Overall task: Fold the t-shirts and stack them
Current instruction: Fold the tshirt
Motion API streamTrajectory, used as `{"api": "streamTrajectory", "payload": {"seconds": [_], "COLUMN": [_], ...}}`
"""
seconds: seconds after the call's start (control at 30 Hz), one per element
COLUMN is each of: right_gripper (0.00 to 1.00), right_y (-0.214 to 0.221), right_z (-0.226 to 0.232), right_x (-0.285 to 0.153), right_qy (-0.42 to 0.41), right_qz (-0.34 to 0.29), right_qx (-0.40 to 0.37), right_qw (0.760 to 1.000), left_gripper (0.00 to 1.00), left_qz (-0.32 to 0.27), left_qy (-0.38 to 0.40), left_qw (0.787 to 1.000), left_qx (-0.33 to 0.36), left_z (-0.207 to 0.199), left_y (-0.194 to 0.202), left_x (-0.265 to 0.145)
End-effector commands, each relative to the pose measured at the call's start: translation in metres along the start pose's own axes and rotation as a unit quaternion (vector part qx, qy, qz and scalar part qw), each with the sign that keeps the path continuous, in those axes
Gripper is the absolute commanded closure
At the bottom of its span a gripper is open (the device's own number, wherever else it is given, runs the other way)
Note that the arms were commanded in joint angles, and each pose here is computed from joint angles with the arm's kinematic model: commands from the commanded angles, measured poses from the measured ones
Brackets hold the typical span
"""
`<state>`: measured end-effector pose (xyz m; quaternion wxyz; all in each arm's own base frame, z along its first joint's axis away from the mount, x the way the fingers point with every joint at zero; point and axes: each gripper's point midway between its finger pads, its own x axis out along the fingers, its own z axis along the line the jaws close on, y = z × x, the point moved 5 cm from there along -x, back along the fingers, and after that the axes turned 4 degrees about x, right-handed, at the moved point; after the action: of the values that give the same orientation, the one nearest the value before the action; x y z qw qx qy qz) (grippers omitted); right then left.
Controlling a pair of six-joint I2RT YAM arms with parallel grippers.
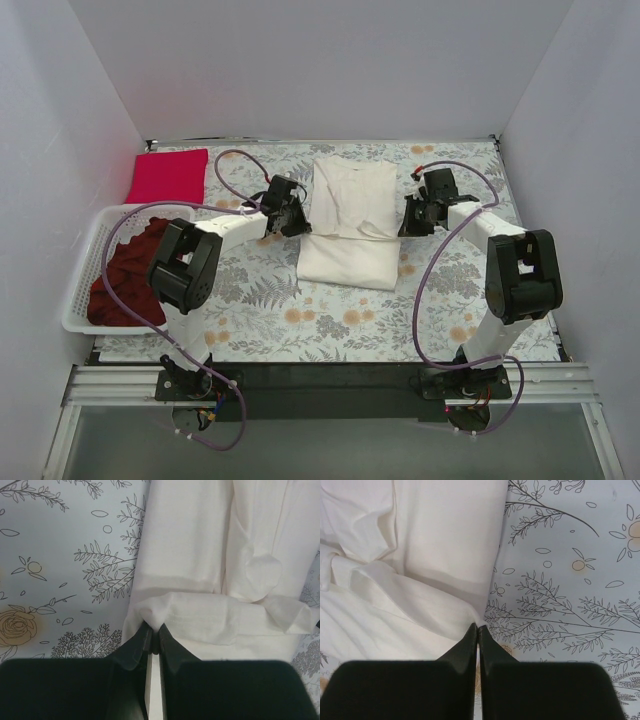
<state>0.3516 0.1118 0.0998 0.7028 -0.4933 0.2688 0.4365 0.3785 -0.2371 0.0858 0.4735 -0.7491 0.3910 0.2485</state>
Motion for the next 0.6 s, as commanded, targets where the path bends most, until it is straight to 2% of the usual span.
{"api": "streamTrajectory", "payload": {"seconds": [0.0, 0.07, 0.1, 0.2, 0.23, 0.3, 0.37, 0.5, 0.57], "right_gripper": [0.99, 0.99, 0.98, 0.85, 0.83, 0.74, 0.68, 0.67, 0.67], "right_y": [-0.007, -0.006, -0.006, -0.012, -0.015, -0.022, -0.025, -0.027, -0.018], "right_z": [-0.006, -0.007, -0.008, -0.005, -0.003, 0.004, 0.012, 0.034, 0.043], "right_x": [0.003, 0.007, 0.009, 0.008, 0.006, -0.004, -0.012, -0.035, -0.037], "right_qy": [0.004, 0.004, 0.004, -0.001, -0.003, -0.012, -0.022, -0.025, -0.033], "right_qz": [-0.025, -0.023, -0.021, -0.026, -0.032, -0.050, -0.061, -0.106, -0.116], "right_qx": [-0.009, -0.008, -0.008, -0.015, -0.017, -0.021, -0.030, -0.057, -0.068], "right_qw": [1.000, 1.000, 1.000, 1.000, 0.999, 0.998, 0.997, 0.992, 0.990], "left_gripper": [0.95, 0.89, 0.81, 0.62, 0.48, 0.40, 0.37, 0.37, 0.38], "left_qz": [-0.013, -0.002, -0.001, -0.004, -0.009, -0.010, -0.022, -0.031, -0.018], "left_qy": [0.020, 0.015, 0.013, 0.009, 0.014, 0.019, 0.029, 0.053, 0.053], "left_qw": [1.000, 1.000, 1.000, 1.000, 1.000, 1.000, 0.999, 0.998, 0.998], "left_qx": [-0.003, -0.003, -0.003, -0.002, -0.002, -0.005, -0.016, -0.027, -0.024], "left_z": [-0.004, 0.000, 0.001, 0.003, 0.000, -0.001, -0.008, -0.019, -0.022], "left_y": [-0.007, -0.001, 0.000, 0.000, -0.003, -0.002, -0.007, -0.003, 0.011], "left_x": [-0.006, 0.002, 0.004, 0.002, -0.003, -0.010, -0.025, -0.054, -0.064]}}
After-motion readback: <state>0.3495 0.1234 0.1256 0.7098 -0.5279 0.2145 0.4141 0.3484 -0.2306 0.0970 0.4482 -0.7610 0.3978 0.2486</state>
